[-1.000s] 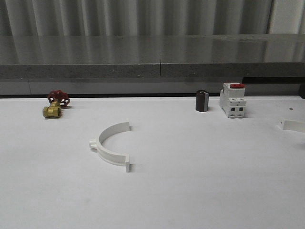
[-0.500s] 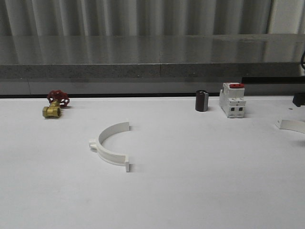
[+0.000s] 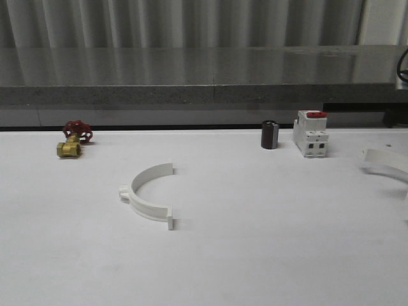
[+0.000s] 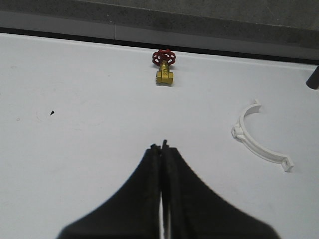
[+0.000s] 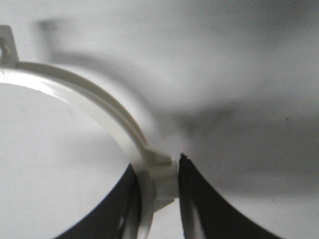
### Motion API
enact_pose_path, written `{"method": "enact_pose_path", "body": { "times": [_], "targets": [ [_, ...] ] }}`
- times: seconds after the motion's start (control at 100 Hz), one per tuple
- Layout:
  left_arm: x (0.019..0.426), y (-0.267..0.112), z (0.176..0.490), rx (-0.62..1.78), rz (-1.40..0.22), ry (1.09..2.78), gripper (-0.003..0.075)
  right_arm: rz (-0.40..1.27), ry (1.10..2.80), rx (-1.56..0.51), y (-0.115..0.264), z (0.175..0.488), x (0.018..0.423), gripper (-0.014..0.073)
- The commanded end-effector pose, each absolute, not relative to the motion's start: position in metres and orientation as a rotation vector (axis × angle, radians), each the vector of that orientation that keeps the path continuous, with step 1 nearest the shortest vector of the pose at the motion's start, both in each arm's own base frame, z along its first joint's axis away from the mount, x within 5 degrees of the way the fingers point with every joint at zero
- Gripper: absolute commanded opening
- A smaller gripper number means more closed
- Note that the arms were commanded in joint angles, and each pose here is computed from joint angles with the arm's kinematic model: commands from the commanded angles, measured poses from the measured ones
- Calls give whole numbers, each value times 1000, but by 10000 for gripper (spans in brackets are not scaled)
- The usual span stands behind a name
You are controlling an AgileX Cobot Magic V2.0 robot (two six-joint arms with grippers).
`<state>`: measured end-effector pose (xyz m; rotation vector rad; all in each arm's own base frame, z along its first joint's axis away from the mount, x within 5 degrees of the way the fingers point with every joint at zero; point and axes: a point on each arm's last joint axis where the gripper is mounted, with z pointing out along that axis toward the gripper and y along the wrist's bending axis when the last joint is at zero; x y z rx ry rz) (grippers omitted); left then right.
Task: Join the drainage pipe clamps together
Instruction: 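Grasp the second white clamp half with the right gripper and lift, then carry the clamp half toward the first half and lower it against it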
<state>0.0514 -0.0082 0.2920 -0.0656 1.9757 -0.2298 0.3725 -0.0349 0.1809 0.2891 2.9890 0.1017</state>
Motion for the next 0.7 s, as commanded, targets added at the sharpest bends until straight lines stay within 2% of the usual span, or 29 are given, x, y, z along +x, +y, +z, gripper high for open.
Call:
{"method": "enact_pose_path", "body": {
  "times": [0.0, 0.13, 0.37, 0.46, 0.69],
  "targets": [
    [54, -8, 306, -69, -244, 1879, -20, 131, 2889, 290, -18, 223, 370, 68],
    [54, -8, 306, -69, -244, 1879, -20, 159, 2873, 246, 13, 236, 365, 68],
    [54, -8, 306, -69, -244, 1879, -20, 212, 2887, 200, 71, 239, 360, 68],
    [54, -8, 306, -69, -244, 1879, -20, 232, 2888, 211, 88, 239, 356, 68],
    [54, -8, 306, -69, -244, 1879, -20, 262, 2868, 81, 124, 242, 360, 68]
  ]
}}
